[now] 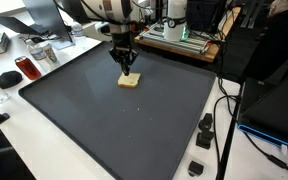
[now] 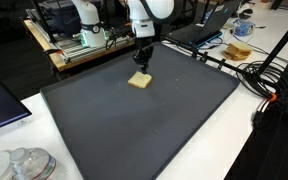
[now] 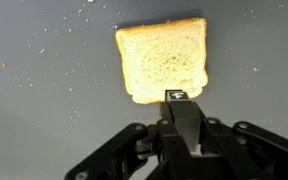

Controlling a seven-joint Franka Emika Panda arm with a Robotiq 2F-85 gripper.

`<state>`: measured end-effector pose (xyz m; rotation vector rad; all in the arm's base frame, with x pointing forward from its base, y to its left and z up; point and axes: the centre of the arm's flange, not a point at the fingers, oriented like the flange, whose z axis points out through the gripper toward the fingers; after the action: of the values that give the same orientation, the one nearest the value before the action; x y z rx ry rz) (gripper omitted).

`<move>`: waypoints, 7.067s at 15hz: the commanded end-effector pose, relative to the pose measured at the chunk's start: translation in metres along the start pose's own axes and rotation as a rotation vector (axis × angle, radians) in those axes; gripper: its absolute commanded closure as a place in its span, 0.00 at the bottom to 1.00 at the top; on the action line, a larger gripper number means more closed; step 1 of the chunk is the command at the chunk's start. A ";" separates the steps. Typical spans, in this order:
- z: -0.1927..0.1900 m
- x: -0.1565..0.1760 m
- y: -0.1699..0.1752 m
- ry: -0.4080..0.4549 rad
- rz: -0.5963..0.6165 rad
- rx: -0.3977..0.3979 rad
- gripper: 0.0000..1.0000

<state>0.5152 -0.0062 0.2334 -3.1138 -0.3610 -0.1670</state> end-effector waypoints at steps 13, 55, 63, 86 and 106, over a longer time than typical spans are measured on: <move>0.068 0.018 0.004 -0.030 -0.061 -0.035 0.94; -0.002 0.017 -0.029 -0.050 -0.013 -0.068 0.94; -0.023 0.023 -0.046 -0.058 -0.010 -0.152 0.94; 0.000 0.020 -0.204 -0.023 -0.159 -0.638 0.94; -0.074 0.045 -0.136 -0.072 -0.194 -0.369 0.94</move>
<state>0.5027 0.1607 0.2748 -3.5292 -0.7572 -0.2061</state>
